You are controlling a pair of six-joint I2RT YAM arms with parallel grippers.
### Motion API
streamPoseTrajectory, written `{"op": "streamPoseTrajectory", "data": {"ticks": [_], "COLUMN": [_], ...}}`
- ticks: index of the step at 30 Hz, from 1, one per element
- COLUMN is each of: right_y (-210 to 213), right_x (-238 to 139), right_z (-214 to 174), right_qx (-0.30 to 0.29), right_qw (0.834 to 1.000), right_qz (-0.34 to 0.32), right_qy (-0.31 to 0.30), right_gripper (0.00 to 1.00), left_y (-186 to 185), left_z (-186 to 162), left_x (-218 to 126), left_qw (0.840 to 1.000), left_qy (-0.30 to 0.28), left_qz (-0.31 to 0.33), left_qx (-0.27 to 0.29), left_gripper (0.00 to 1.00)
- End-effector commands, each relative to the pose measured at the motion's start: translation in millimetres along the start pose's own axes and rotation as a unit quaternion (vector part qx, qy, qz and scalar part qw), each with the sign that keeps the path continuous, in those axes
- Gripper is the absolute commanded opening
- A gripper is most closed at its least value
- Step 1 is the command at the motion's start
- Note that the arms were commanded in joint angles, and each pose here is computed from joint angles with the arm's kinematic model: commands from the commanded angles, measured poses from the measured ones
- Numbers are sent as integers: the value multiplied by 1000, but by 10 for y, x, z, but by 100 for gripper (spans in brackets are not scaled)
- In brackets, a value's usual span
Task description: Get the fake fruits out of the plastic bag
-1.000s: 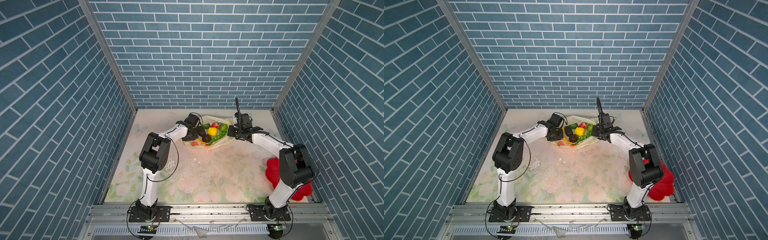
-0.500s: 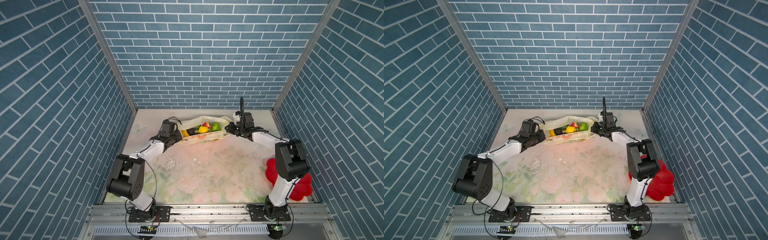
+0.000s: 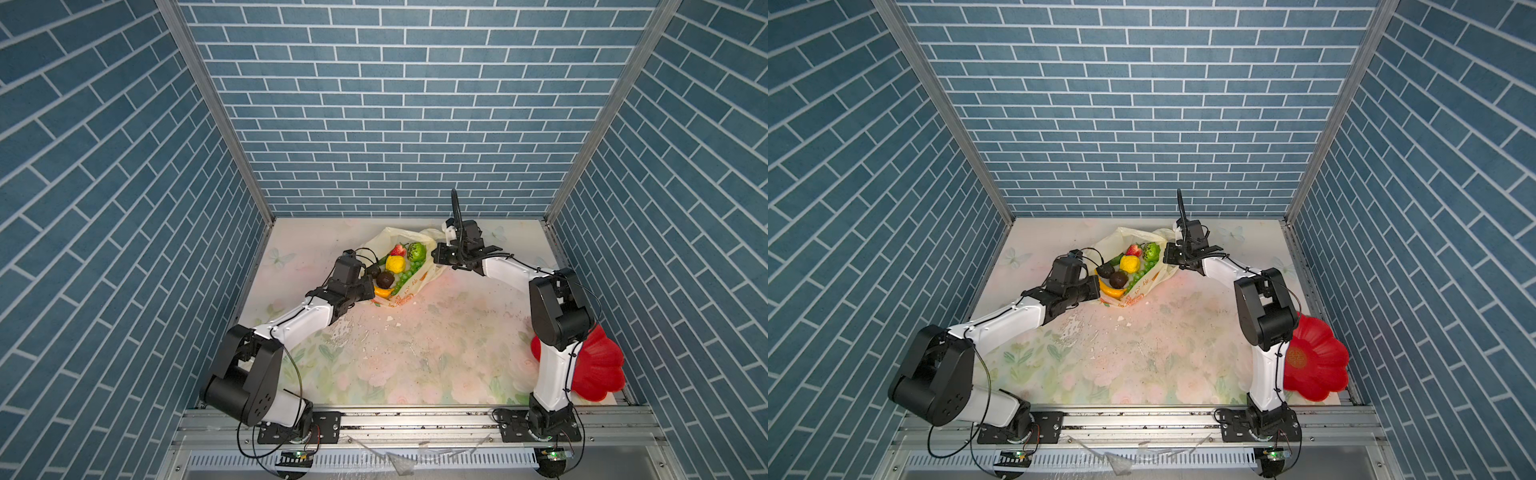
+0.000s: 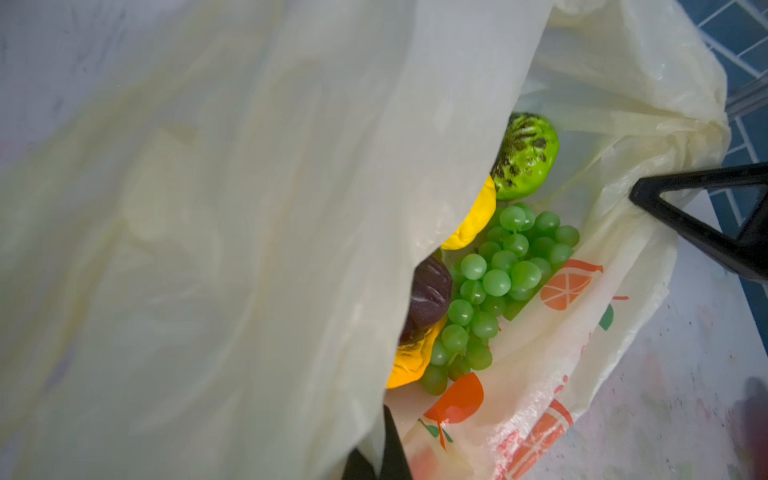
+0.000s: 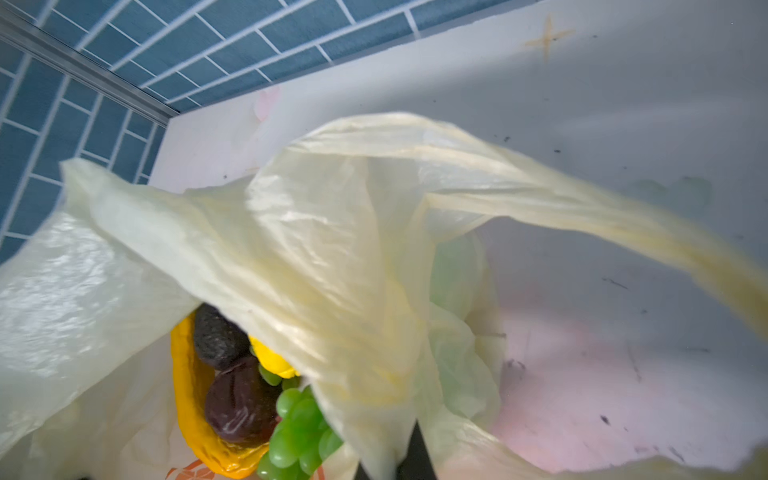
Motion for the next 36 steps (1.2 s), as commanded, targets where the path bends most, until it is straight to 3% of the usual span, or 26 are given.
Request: {"op": "streamPoseTrajectory", "data": {"ticks": [1, 6, 12, 23, 27, 33, 36], "right_y": [-221, -293, -463, 22, 145, 57, 53], "right_x": [-157, -225, -102, 389, 472, 245, 107], "right_z": [-151, -175, -278, 69, 142, 71, 28], "right_qx": [-19, -16, -20, -46, -53, -55, -54], "right_qw": [998, 996, 990, 995, 995, 993, 993], "right_qz": [-57, -88, -130, -75, -71, -98, -94], "right_qy": [19, 26, 55, 49, 49, 44, 46], "right_gripper": [0, 0, 0, 0, 0, 0, 14], "left_y": [43, -5, 153, 808, 815, 599, 574], "left_z": [-84, -48, -53, 362, 448, 147, 45], "left_x": [82, 123, 131, 103, -11, 51, 80], "left_qw": [1000, 1000, 999, 992, 993, 998, 998], "left_qy": [12, 12, 12, -28, -39, -7, 3], "left_qz": [5, 4, 47, 83, 82, 53, 41], "left_qx": [13, 21, 10, -89, -77, -45, -42], "left_gripper": [0, 0, 0, 0, 0, 0, 0]}}
Point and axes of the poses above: each gripper's point midway between its finger pads, its own x axis out along the fingers, its own y axis along the line the jaws close on, z = x × y, the point moved 2 cm from there along -x, back along the fingers, and after that the axes turned 2 degrees about x, right-handed, at the moved point
